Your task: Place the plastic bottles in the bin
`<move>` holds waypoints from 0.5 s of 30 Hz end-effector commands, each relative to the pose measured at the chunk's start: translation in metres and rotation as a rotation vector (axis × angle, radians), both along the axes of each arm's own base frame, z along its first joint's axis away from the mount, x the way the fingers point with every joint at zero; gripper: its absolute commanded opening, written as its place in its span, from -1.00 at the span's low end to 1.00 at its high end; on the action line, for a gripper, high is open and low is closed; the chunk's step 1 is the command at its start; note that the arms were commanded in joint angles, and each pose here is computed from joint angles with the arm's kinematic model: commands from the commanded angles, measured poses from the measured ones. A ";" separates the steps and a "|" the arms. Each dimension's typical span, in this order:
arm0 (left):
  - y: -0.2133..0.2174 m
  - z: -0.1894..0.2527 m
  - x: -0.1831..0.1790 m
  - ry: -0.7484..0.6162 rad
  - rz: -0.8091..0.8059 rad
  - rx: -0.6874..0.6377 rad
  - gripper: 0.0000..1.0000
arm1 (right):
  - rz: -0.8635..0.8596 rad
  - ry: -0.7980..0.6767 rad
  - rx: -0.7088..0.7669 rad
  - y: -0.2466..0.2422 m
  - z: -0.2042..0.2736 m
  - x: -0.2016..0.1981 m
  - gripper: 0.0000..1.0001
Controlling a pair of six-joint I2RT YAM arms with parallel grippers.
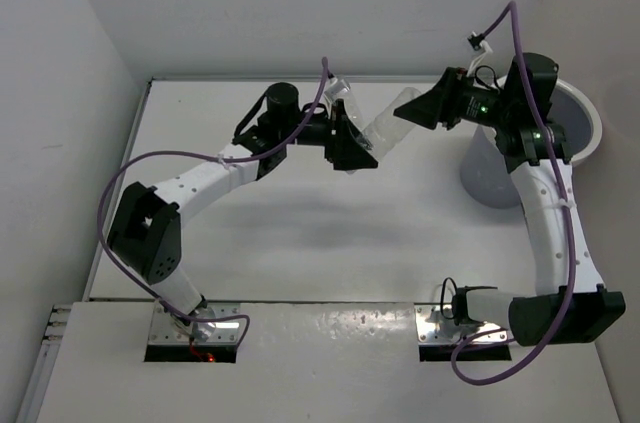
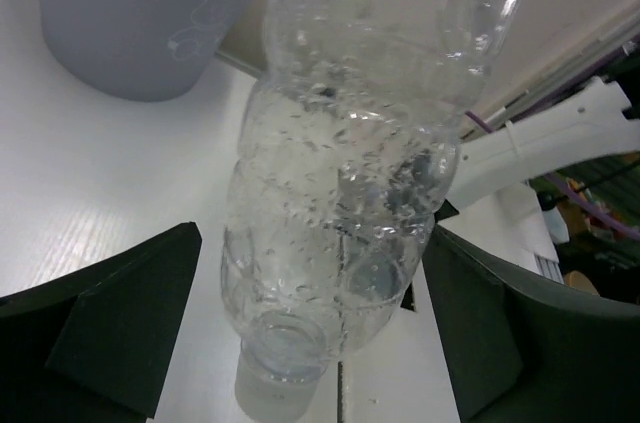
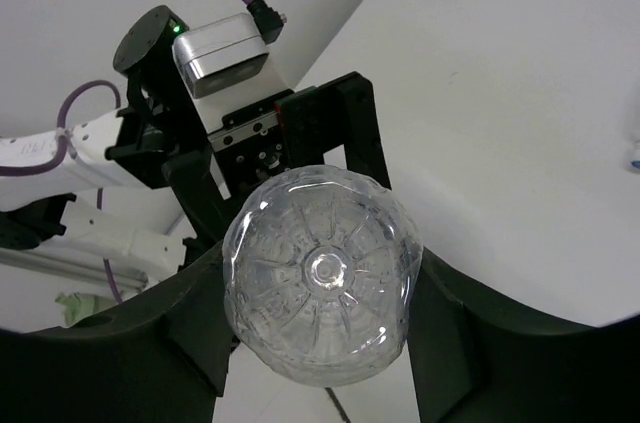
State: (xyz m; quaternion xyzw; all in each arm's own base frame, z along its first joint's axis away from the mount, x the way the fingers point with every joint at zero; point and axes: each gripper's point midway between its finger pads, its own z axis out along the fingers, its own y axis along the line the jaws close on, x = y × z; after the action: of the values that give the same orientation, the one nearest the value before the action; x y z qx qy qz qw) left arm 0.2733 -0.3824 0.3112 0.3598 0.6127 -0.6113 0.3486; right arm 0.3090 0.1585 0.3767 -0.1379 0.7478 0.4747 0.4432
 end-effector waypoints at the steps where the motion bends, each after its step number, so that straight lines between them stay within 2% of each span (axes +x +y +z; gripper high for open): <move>1: -0.003 0.017 0.010 -0.054 0.063 0.026 1.00 | -0.051 -0.133 -0.042 -0.016 0.031 0.004 -0.43; 4: 0.019 0.005 0.036 -0.084 0.132 0.077 1.00 | -0.197 -0.226 -0.143 -0.051 0.057 0.022 -0.56; 5: 0.026 0.007 0.044 -0.097 0.152 0.083 1.00 | -0.308 -0.311 -0.224 -0.070 0.088 0.024 -0.61; 7: 0.040 0.007 0.060 -0.128 0.189 0.099 1.00 | -0.400 -0.358 -0.367 -0.101 0.093 0.039 -0.67; 8: 0.053 0.009 0.070 -0.133 0.216 0.104 1.00 | -0.560 -0.393 -0.445 -0.130 0.114 0.052 -0.77; 9: 0.058 0.007 0.075 -0.134 0.230 0.112 1.00 | -0.593 -0.439 -0.547 -0.145 0.123 0.056 -0.81; 10: 0.067 0.011 0.083 -0.155 0.252 0.114 1.00 | -0.742 -0.394 -0.625 -0.176 0.121 0.069 -0.90; 12: 0.073 0.012 0.087 -0.160 0.260 0.116 1.00 | -0.817 -0.488 -0.775 -0.200 0.143 0.071 -0.95; 13: 0.073 0.012 0.087 -0.161 0.260 0.116 1.00 | -0.909 -0.453 -0.848 -0.222 0.138 0.072 -0.95; 15: 0.076 0.007 0.091 -0.151 0.260 0.126 1.00 | -0.931 -0.431 -0.939 -0.238 0.119 0.079 -0.98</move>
State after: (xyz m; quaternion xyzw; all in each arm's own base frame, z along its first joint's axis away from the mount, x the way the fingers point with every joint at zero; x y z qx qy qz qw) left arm 0.3667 -0.3039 0.3046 0.3166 0.6815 -0.4974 0.4334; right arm 0.3733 -0.0173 0.5412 -0.0955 0.7021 -0.0186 0.7054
